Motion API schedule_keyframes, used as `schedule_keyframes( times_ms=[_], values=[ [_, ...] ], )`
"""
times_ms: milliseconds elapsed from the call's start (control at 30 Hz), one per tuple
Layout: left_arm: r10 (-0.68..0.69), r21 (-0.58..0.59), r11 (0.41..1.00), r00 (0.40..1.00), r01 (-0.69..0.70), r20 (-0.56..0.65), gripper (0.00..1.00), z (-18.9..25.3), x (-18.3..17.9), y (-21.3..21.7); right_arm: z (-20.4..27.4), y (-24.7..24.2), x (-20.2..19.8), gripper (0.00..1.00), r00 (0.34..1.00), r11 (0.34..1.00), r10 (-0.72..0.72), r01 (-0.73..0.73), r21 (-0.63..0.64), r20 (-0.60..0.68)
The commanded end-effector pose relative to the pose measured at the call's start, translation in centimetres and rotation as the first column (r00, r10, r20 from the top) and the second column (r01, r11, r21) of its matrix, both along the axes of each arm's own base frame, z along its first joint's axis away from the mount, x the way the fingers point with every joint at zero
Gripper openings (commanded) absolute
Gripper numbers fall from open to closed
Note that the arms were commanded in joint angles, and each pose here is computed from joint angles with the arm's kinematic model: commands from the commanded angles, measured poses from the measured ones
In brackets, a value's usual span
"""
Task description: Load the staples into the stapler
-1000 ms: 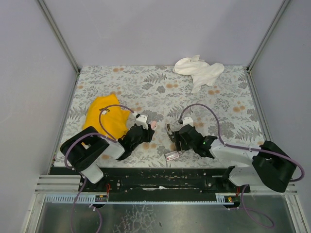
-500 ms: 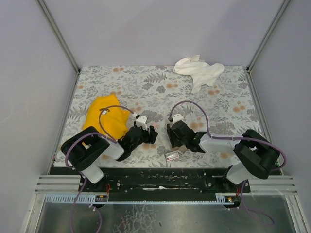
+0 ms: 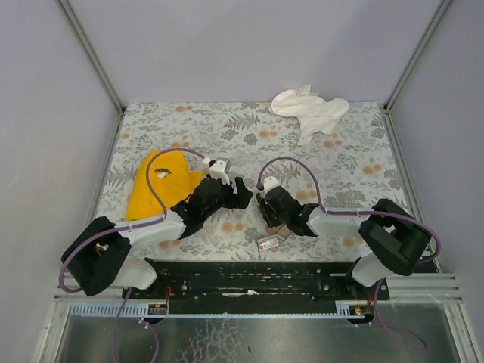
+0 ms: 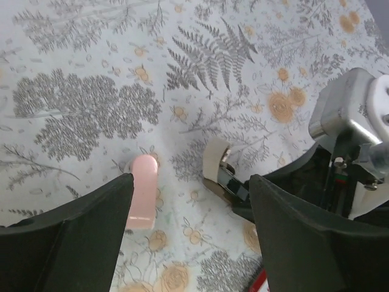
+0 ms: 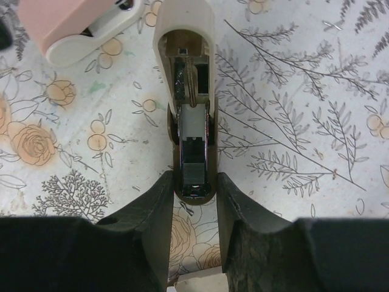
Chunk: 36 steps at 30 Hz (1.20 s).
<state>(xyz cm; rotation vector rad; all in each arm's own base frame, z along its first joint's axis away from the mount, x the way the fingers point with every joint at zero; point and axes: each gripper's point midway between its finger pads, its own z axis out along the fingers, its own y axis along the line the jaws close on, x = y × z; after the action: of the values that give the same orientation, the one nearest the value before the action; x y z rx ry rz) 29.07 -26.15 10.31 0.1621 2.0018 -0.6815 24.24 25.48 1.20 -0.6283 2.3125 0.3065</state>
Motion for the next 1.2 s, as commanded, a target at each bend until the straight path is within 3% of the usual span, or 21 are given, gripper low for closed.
schedule_keyframes(
  times_ms=[0, 167, 333, 733, 1167],
  values=[
    [-0.008, -0.023, 1.0, 0.979, 0.004, -0.203, 0.73, -1.8, -2.2, 0.5, 1.5, 2.1, -0.7, 0.12, 0.988, 0.986, 0.152, -0.154, 0.065, 0.036],
    [-0.116, -0.183, 0.981, 0.959, 0.07, -0.257, 0.71, -0.6, -2.9, -0.9, 1.3, 2.6, -3.1, 0.1, 0.961, 0.953, 0.275, -0.275, 0.127, 0.017],
    [-0.194, -0.22, 0.967, 0.928, 0.128, -0.317, 0.69, -0.8, -3.1, -2.7, 0.6, 2.7, -3.9, 0.08, 0.95, 0.941, 0.314, -0.311, 0.132, -0.003],
    [-0.271, -0.217, 0.955, 0.891, 0.202, -0.363, 0.41, -2.7, -3.4, -4.0, -0.6, 2.5, -4.4, 0.09, 0.951, 0.944, 0.306, -0.298, 0.138, -0.036],
    [-0.351, -0.195, 0.934, 0.872, 0.3, -0.341, 0.45, -2.4, -7.2, -5.3, -1.8, 2.3, -4.2, 0.18, 0.96, 0.955, 0.275, -0.266, 0.131, -0.05]
  ],
)
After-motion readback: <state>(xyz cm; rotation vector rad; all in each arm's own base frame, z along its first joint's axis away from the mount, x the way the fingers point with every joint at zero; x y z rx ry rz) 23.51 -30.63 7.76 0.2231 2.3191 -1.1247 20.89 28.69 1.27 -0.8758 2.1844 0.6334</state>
